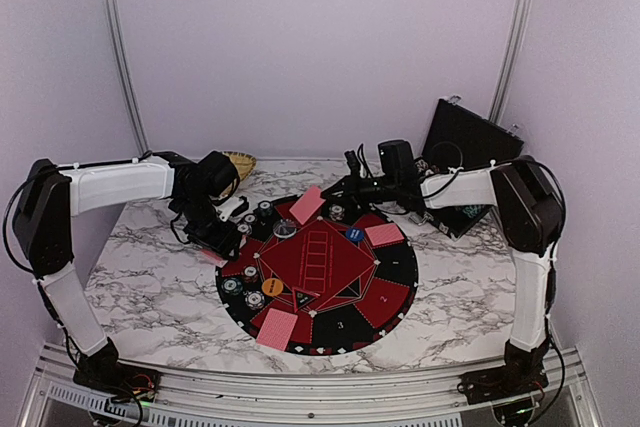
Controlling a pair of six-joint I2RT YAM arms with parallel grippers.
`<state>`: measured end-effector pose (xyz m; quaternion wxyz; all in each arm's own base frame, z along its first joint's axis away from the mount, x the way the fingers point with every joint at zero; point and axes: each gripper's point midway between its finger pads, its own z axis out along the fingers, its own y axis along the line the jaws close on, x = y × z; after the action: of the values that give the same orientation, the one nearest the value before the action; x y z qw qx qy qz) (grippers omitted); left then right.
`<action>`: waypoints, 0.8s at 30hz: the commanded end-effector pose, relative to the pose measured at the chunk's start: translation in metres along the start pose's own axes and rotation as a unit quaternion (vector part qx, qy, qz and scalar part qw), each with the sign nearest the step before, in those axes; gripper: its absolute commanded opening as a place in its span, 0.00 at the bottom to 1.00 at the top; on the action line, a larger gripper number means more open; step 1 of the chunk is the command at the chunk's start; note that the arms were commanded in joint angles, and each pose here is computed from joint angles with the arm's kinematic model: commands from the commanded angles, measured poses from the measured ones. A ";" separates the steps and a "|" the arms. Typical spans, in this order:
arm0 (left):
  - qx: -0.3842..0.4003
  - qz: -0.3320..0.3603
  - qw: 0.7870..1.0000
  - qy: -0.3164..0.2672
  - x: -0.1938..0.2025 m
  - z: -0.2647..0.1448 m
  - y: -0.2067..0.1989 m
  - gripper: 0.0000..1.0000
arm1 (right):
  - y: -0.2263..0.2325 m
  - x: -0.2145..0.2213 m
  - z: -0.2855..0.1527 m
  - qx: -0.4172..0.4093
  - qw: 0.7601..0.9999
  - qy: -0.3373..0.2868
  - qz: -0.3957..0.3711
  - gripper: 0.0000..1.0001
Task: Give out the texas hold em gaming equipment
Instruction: Distribute the poker card in the dealer area.
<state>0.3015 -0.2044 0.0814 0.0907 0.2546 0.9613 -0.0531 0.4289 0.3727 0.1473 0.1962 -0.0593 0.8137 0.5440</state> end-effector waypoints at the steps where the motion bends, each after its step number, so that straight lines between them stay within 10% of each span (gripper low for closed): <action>1: 0.005 -0.001 1.000 -0.015 -0.001 -0.010 -0.001 0.30 | 0.004 -0.016 0.001 -0.003 1.000 -0.014 -0.018 0.00; 24: -0.004 -0.013 1.000 -0.016 0.002 -0.011 0.006 0.30 | 0.001 -0.036 0.014 0.004 0.999 -0.017 -0.031 0.00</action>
<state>0.2997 -0.1992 0.0802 0.0888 0.2477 0.9634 -0.0517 0.4487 0.3826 0.1516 0.2087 -0.0708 0.8107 0.5423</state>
